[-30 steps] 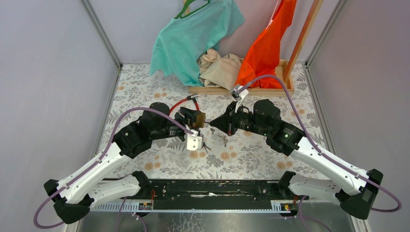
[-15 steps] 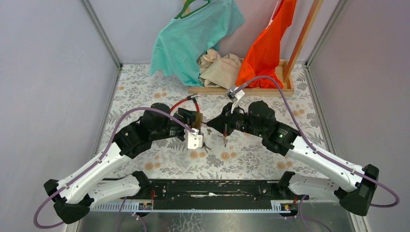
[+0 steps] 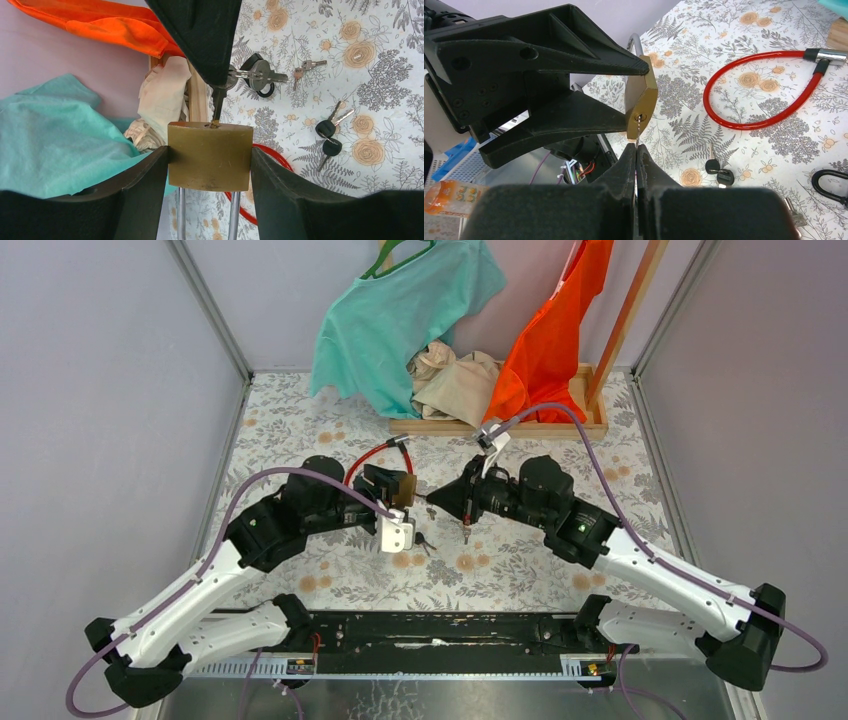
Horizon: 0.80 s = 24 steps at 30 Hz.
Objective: Unlock with the key
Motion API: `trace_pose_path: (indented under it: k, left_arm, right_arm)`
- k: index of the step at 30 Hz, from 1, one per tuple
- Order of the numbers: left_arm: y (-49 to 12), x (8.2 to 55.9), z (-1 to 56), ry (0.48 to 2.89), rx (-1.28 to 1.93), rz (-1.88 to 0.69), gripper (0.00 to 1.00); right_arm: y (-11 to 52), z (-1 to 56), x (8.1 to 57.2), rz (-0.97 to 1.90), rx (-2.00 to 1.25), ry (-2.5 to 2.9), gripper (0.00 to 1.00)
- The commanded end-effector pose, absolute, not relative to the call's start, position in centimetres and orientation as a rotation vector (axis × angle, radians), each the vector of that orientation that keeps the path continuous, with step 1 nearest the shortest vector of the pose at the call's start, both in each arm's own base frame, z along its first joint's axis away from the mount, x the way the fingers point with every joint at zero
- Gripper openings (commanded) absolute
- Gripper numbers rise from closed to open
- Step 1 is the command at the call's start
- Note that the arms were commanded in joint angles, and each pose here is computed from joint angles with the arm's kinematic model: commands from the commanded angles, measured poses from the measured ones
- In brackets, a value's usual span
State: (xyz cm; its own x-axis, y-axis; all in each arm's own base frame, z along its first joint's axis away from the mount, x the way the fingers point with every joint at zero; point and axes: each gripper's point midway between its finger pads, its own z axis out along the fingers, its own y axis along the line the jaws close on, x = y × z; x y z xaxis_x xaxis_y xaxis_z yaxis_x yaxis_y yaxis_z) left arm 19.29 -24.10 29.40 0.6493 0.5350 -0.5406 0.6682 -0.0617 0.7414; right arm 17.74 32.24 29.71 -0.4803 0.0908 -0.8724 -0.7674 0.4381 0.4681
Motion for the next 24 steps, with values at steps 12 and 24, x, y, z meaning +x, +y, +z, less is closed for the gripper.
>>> trace_pose_path:
  k: [12, 24]
  left_arm:
    - [-27.3, 16.7, 36.9, 0.599, 1.61, -0.185, 0.0]
    - [-27.2, 16.1, 37.1, 0.561, 1.613, -0.19, 0.0]
  right_arm:
    - [35.1, 31.9, 17.2, 1.252, -0.678, 1.783, 0.0]
    - [34.8, 32.4, 18.3, 1.318, -0.636, 1.775, 0.0]
